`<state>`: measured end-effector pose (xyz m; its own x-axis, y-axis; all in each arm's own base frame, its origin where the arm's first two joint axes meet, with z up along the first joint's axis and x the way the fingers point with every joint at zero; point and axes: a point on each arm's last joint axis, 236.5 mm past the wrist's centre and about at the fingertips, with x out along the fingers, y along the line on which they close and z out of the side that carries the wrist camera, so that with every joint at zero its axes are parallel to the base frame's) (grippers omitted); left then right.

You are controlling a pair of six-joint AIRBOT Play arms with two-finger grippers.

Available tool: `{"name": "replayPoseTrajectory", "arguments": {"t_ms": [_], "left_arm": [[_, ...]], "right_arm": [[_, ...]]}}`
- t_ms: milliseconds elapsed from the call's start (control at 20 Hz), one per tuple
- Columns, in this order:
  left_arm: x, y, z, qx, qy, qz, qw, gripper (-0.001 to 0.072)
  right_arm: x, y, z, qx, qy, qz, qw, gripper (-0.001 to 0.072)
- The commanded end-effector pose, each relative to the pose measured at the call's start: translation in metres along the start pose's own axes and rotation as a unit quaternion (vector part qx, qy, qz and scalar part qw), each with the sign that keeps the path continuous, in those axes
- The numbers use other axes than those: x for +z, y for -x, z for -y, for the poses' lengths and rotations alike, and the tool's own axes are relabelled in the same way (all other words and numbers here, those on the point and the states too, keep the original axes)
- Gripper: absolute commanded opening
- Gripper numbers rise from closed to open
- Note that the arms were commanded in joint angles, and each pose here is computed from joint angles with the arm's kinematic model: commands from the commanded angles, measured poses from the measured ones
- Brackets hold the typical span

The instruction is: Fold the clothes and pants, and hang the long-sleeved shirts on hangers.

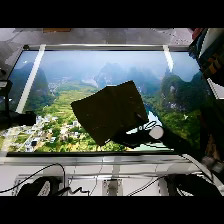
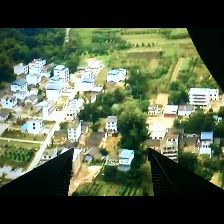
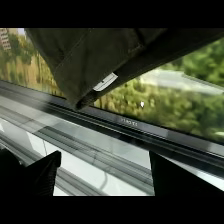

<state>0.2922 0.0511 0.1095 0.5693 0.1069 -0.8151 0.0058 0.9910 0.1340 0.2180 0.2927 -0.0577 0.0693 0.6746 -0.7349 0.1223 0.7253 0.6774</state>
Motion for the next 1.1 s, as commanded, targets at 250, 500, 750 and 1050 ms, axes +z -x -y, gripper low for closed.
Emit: {"name": "replayPoseTrajectory", "arguments": {"t_ms": [250,500,750,1050], "left_arm": [[0.0,0.0,0.0,0.0,0.0,0.0,1.0,0.0533],[0.0,0.0,0.0,0.0,0.0,0.001,1.0,0.0533],[0.0,0.0,0.0,0.0,0.0,0.001,1.0,0.0533],[0.012,0.0,0.021,-0.045,0.022,0.024,0.998,0.053]], "right_arm": [[0.023,-0.064,-0.023,-0.003,-0.044,-0.041,0.998,0.0611],[0.024,-0.082,-0.032,-0.004,-0.045,-0.083,0.996,0.0477],[0.047,-0.079,-0.044,0.004,-0.021,-0.051,0.998,0.0026],[0.071,-0.003,0.02,-0.131,0.123,-0.085,0.98,0.0024]]}}
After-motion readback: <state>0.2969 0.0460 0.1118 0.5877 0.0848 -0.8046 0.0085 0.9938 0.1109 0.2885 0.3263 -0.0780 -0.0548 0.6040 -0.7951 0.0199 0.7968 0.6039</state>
